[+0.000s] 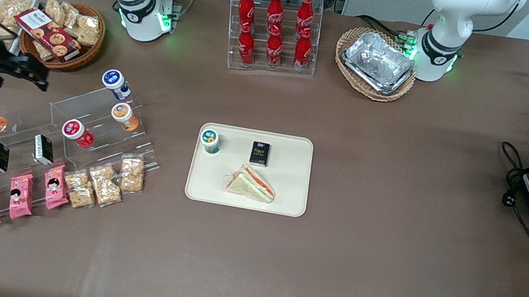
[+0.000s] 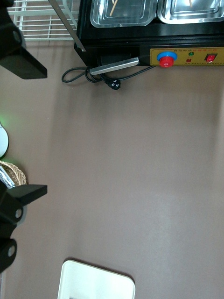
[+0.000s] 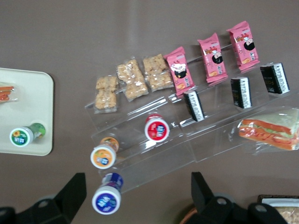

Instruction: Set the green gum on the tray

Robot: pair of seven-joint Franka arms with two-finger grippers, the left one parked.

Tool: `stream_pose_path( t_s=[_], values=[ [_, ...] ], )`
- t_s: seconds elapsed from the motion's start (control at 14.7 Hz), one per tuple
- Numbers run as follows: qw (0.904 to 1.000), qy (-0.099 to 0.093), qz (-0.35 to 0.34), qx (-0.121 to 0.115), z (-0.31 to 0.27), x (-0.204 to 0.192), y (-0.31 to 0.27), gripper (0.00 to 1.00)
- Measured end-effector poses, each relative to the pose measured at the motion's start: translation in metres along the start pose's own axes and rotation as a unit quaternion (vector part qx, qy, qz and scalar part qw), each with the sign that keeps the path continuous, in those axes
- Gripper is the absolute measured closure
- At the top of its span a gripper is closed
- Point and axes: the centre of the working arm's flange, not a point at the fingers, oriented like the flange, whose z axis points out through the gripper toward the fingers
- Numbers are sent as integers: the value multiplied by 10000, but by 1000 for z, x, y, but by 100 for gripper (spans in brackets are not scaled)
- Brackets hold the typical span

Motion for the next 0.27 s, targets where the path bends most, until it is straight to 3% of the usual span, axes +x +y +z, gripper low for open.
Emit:
stream_pose_path(
  t_s=[0.14,0.27],
  values=[
    [9996,66,23,267,-1,-4,42,0],
    [9990,176,151,391,-7,-9,76,0]
  ],
)
